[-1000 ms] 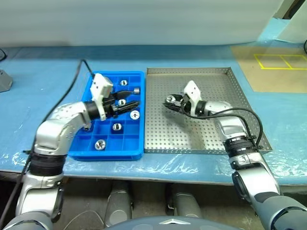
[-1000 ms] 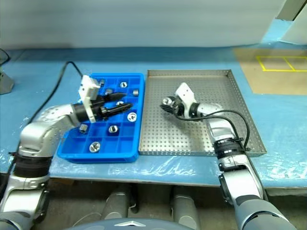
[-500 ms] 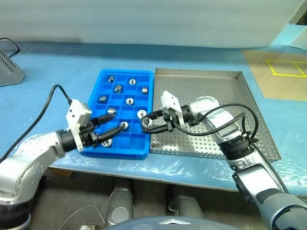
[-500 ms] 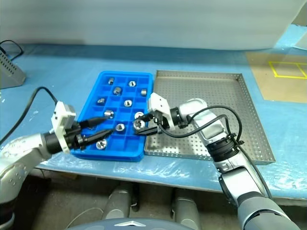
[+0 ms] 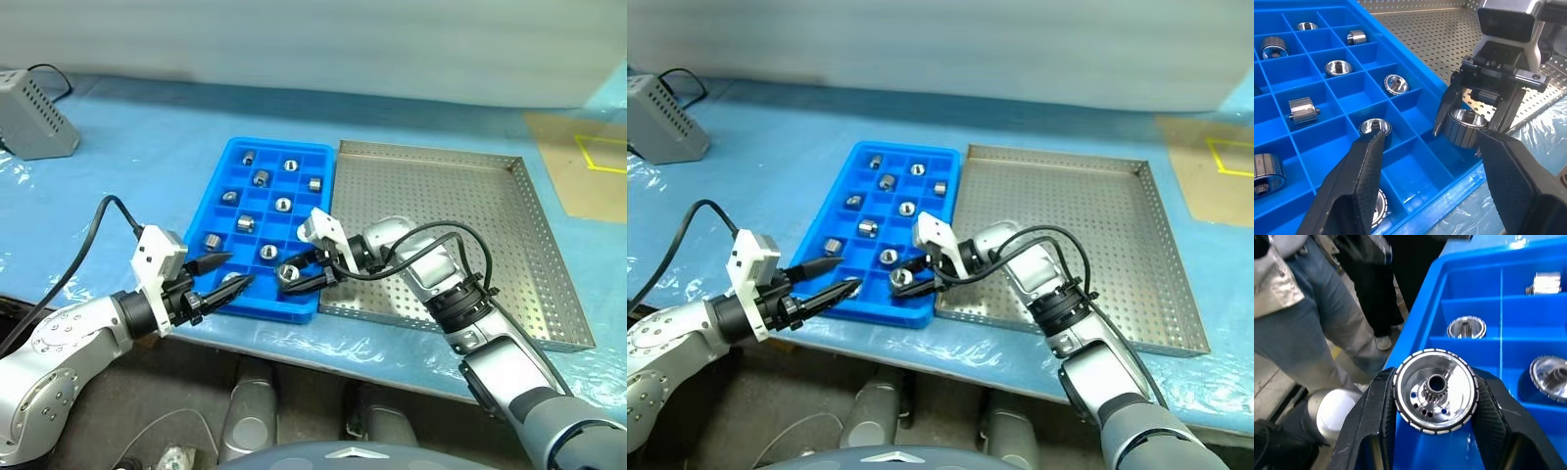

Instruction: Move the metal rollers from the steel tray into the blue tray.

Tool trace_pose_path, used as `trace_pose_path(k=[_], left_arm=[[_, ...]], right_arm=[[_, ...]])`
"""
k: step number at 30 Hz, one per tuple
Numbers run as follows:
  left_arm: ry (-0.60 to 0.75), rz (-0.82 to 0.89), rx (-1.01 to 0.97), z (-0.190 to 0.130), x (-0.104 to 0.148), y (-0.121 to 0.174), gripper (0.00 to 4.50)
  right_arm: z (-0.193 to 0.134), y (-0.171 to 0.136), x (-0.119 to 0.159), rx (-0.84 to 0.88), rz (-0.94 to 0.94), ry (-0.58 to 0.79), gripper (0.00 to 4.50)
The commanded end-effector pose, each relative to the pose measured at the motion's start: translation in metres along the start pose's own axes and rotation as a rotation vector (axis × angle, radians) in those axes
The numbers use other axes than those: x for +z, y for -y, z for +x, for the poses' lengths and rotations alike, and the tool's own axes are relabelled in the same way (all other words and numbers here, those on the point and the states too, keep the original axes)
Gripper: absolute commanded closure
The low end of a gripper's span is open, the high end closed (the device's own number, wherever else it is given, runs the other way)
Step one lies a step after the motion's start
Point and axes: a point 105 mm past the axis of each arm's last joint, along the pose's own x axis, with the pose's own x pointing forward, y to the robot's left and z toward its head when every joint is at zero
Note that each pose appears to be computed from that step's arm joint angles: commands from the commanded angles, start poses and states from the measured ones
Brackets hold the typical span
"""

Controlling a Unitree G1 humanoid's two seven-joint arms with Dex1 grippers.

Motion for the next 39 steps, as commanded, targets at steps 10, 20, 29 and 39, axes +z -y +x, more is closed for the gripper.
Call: trace_pose_path(k=[10, 20, 29, 39], left_arm=[[0.083, 0.082, 0.004, 0.024, 0.027, -0.022, 1.34], [0.208, 0.131, -0.003, 0.087, 0.059, -0.056, 1.34], [0.242, 0.107, -0.066, 0.148, 0.064, -0.066, 1.34], [0.239, 0.123, -0.131, 0.154, 0.06, -0.058, 1.34]], right_arm=[[-0.03, 0.029, 0.036, -0.246, -0.095, 0.109, 0.94], [-0.124, 0.066, 0.05, -0.768, -0.059, 0.272, 0.94], [-0.177, 0.071, 0.017, -1.162, 0.025, 0.275, 0.94], [-0.177, 0.063, 0.008, -1.199, 0.039, 0.239, 0.94]])
